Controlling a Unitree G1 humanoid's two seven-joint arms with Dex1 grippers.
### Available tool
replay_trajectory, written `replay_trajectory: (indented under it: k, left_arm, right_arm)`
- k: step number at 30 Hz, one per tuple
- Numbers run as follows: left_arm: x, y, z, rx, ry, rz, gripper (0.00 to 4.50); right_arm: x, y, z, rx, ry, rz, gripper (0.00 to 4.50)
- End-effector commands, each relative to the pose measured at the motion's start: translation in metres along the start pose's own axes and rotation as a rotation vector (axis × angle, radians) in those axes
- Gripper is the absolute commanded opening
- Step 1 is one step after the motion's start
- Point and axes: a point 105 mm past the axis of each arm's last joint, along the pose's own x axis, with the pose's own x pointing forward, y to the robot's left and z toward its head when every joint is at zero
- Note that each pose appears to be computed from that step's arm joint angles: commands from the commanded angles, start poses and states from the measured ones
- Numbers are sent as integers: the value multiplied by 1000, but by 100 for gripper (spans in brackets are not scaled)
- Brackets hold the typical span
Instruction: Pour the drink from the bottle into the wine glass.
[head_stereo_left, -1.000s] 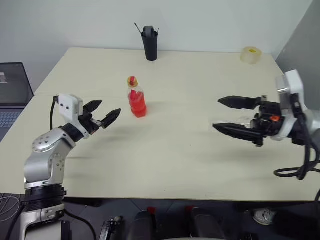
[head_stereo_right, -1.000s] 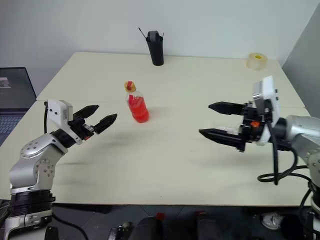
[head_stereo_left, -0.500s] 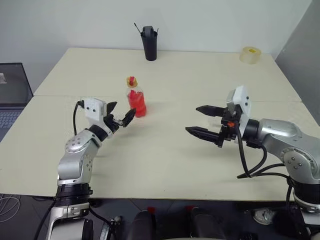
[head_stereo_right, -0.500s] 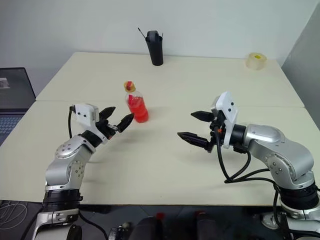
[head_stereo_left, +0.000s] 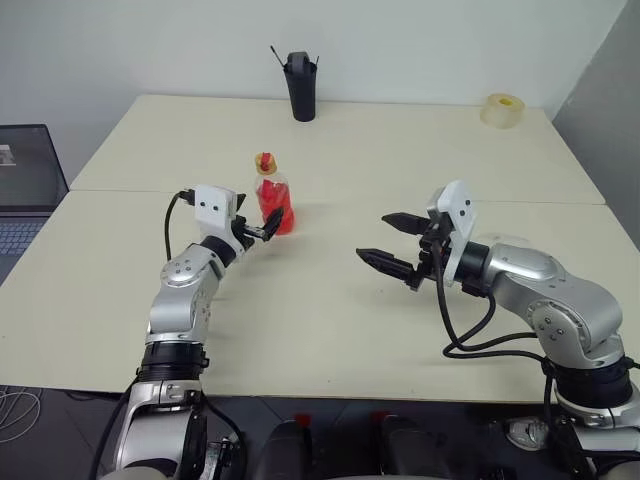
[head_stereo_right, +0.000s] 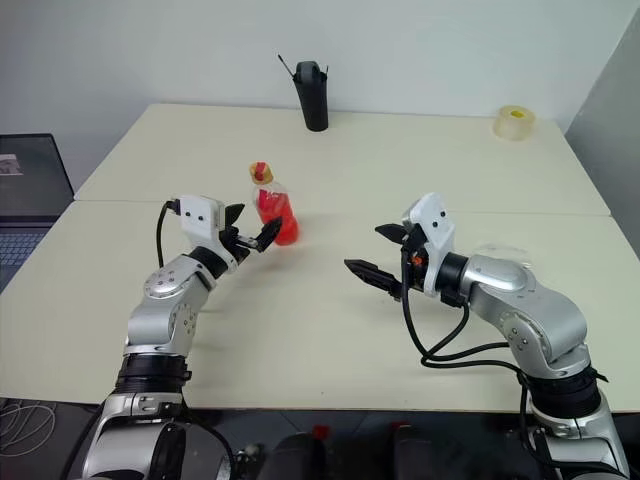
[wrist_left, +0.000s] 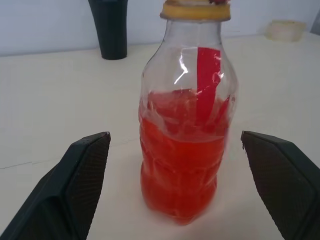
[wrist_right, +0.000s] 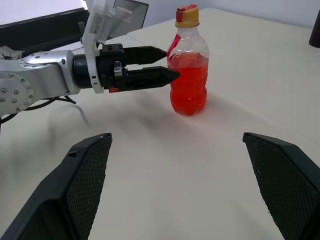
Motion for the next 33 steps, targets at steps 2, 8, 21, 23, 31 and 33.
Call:
replay_trajectory:
  k: [2, 8, 21, 23, 31, 33]
  left_arm:
    - [7, 2, 12, 63, -43, 2, 450]
    - [18, 1, 3, 74, -15, -16, 450]
    - [46, 0, 4, 67, -39, -5, 450]
    - [49, -1, 6, 70, -42, -20, 450]
    - [62, 1, 6, 104, -7, -34, 450]
    - [64, 1, 6, 103, -2, -31, 450]
  right_arm:
    - [-1, 2, 6, -33, -26, -4, 448]
    - [1, 0, 7, -36, -33, -14, 448]
    - [5, -4, 10, -42, -54, -47, 448]
    - [6, -5, 11, -41, -58, -53, 448]
    - [6, -7, 10, -44, -55, -58, 448]
    - [7, -8, 10, -44, -56, -58, 448]
